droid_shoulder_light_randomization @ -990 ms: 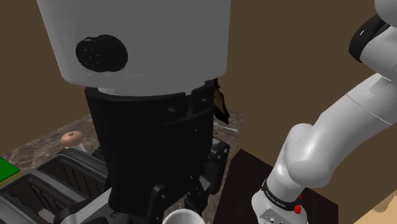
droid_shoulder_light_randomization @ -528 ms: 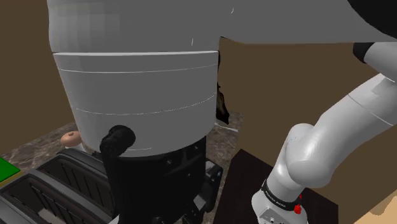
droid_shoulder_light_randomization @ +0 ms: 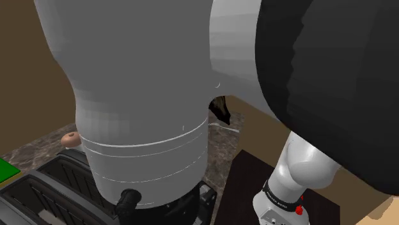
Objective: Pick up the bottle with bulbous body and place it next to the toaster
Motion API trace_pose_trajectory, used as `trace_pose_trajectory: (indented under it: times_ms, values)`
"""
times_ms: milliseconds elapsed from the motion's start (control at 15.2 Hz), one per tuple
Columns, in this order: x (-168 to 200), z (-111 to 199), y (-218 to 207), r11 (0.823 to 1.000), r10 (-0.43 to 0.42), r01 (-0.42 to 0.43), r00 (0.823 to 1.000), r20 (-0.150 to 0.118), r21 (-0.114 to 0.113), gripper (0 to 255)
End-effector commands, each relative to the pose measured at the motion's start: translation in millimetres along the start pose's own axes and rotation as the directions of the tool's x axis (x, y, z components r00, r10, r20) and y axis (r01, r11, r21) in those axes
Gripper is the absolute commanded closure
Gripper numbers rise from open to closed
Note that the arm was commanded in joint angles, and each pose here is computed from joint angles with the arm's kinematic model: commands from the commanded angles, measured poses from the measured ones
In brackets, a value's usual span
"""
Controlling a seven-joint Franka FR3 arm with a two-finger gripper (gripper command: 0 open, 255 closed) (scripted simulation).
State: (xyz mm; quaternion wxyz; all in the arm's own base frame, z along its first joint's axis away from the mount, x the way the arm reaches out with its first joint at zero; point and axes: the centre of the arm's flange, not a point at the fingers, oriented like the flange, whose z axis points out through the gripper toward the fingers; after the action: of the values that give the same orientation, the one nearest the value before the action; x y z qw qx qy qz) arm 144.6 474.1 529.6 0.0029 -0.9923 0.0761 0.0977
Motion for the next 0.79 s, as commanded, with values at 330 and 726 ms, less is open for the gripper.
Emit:
trace_pose_trajectory:
  times_ms: [330,726]
  values:
    - [7.6,37.2,0.0,1.0,0.0,0.0,1.0,0.0,0.001,255]
    - [13.8,68.3,-0.3,1.0,0.0,0.0,1.0,0.0,0.001,255]
